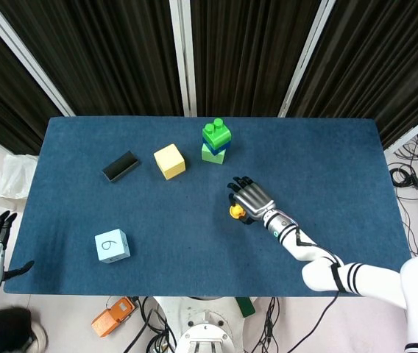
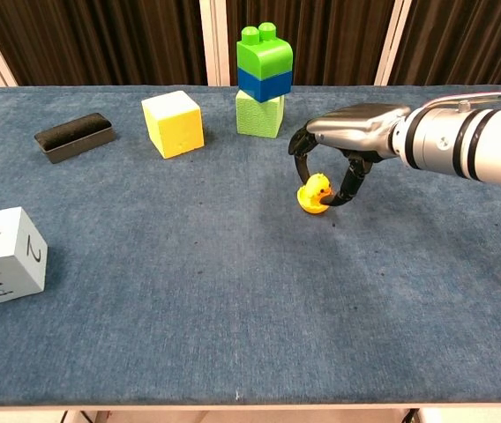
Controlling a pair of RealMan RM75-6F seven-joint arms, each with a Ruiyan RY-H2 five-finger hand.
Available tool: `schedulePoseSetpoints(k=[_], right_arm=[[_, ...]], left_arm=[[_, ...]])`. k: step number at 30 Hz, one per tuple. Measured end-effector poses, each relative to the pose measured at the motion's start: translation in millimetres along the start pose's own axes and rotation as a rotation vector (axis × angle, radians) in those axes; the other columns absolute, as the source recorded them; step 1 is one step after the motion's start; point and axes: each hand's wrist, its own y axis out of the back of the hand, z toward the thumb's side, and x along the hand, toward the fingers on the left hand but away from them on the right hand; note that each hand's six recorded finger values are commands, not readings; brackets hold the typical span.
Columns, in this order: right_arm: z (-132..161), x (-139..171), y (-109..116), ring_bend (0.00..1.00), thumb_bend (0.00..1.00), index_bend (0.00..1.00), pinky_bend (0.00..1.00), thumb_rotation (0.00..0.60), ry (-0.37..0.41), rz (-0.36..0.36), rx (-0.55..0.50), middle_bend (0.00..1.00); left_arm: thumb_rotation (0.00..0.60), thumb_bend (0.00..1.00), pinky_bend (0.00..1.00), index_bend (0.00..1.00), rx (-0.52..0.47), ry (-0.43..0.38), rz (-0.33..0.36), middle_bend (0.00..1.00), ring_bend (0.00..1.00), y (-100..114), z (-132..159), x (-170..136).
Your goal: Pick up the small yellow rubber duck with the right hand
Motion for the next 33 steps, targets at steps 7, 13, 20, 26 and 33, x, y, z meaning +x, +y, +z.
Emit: schedulePoseSetpoints(k=[7, 13, 20, 26, 33], right_arm=[[4, 6, 1, 0.03, 0.49, 0.18, 0.08, 0.6, 0.015, -0.005, 0.014, 0.14], [-6, 22, 22, 0.03, 0.49, 0.16, 0.07, 0.6, -0.004, -0.079, 0.0, 0.14], [-61, 76, 57, 0.03, 0.48, 0.1, 0.09, 0.6, -0.149, -0.237, 0.004, 0.13], [-120, 157, 61, 0.01, 0.43, 0.02, 0.09, 0.6, -0.348, -0.37, -0.015, 0.09], [-156, 265, 22, 0.0, 0.43, 0.0, 0.09, 0.6, -0.544, -0.462, -0.14, 0.06]], left_arm=[[0.6, 0.05, 0.0, 0.03, 0.0, 0.001, 0.001, 0.0, 0.0, 0, -1, 0], [0.6, 0.05, 0.0, 0.03, 0.001, 0.0, 0.005, 0.0, 0.0, 2, -1, 0], [0.6, 0.05, 0.0, 0.03, -0.006, -0.006, 0.007, 0.0, 0.0, 2, 0, 3], [0.6, 0.05, 0.0, 0.03, -0.008, -0.023, 0.012, 0.0, 0.0, 3, 5, 7], [0.6, 0.05, 0.0, 0.03, -0.003, -0.043, 0.016, 0.0, 0.0, 5, 12, 12]])
